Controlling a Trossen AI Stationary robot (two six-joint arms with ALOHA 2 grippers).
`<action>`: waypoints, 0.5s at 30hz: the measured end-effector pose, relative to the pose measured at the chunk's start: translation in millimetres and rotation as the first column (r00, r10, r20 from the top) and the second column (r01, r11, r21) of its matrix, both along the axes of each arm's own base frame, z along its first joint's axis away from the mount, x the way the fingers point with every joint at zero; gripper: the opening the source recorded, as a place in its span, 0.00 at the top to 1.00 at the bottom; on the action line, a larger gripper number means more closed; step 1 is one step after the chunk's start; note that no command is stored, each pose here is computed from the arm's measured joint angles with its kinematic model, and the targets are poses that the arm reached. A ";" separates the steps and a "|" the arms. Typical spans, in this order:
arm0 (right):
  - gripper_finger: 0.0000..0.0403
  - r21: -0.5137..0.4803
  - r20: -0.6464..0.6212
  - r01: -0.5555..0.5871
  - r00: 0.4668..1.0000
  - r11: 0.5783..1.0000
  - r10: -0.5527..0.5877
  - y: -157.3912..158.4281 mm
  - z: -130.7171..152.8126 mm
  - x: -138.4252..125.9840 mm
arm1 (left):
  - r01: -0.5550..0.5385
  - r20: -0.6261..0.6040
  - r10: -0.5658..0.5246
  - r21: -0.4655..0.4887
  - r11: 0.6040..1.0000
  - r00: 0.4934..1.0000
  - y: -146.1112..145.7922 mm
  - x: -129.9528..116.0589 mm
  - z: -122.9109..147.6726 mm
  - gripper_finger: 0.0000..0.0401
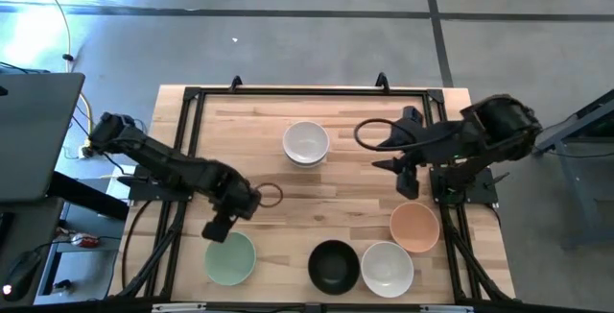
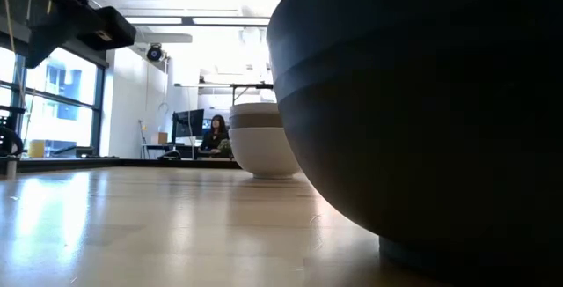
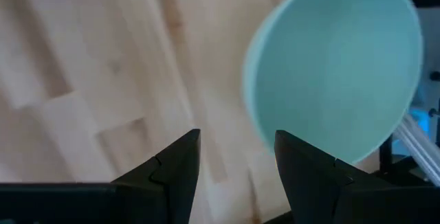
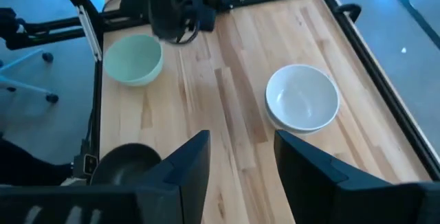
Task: Nest bowls inside each other
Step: Stack the light green bowl on the white bowl
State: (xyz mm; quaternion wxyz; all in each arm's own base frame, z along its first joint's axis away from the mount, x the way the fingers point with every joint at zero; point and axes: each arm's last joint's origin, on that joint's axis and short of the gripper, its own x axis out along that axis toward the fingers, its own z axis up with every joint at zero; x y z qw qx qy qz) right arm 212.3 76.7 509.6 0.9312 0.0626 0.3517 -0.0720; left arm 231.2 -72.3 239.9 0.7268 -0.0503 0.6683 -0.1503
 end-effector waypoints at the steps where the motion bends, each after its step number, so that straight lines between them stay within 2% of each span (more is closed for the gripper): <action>1: 0.62 -0.002 0.008 0.002 1.000 1.000 -0.002 -0.4 1.4 -2.7 | 0.007 0.006 -0.006 -0.006 1.000 1.000 -3.8 1.9 -1.8 0.56; 7: 0.62 -0.012 0.037 0.003 0.999 1.000 -0.003 -1.8 6.3 -12.9 | -0.020 0.030 0.020 -0.021 1.000 0.999 -14.9 9.3 -7.1 0.56; 12: 0.62 -0.018 0.045 0.001 0.999 1.000 0.000 -3.5 8.1 -16.3 | -0.065 0.066 0.064 0.020 0.998 0.996 -15.3 12.3 -7.3 0.56; 15: 0.62 -0.027 0.043 -0.007 0.999 1.000 0.008 -3.5 8.0 -16.3 | -0.073 0.088 0.071 0.014 0.997 0.994 -15.9 14.5 -6.7 0.56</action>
